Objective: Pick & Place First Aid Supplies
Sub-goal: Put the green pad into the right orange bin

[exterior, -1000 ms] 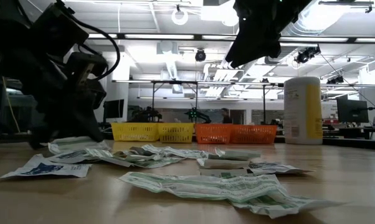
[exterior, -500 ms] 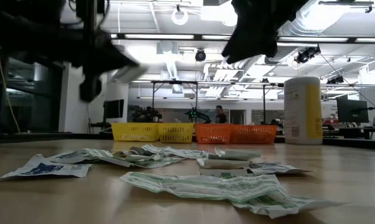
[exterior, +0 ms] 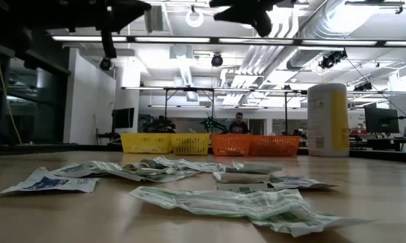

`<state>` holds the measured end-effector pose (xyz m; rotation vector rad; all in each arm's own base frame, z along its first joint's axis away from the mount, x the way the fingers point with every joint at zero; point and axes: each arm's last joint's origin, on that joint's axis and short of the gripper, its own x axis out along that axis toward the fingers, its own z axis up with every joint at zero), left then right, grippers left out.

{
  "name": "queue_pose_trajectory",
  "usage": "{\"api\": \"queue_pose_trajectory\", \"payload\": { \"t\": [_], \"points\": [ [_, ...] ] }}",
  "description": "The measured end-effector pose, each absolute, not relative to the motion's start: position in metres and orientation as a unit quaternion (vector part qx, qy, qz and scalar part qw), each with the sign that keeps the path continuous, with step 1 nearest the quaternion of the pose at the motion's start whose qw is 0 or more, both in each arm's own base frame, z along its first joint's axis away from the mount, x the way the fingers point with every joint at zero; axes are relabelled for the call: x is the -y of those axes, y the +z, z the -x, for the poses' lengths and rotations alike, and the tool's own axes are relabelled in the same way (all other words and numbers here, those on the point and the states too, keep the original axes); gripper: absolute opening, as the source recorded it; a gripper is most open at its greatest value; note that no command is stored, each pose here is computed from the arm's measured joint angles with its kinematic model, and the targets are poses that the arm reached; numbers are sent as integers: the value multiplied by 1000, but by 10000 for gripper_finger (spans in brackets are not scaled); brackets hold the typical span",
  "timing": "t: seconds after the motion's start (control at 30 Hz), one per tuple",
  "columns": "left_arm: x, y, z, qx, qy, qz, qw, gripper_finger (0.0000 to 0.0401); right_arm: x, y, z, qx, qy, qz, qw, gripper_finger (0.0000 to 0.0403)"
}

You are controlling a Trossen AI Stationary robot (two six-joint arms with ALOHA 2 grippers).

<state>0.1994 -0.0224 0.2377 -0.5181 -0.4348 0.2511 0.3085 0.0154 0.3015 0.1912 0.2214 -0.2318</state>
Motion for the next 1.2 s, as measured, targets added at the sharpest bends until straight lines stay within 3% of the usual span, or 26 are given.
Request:
{"api": "queue_pose_trajectory", "payload": {
  "t": [0.4,0.9,1.2],
  "points": [
    [24,288,-212,263,167,111,944,0,-12,297,-339,7,-108,-112,988,154],
    [7,312,-219,301,144,74,940,0,15,302,-343,55,-71,-157,983,156],
    [3,312,-219,299,146,72,940,0,35,306,-341,67,-29,-182,981,217]
  ]
}}
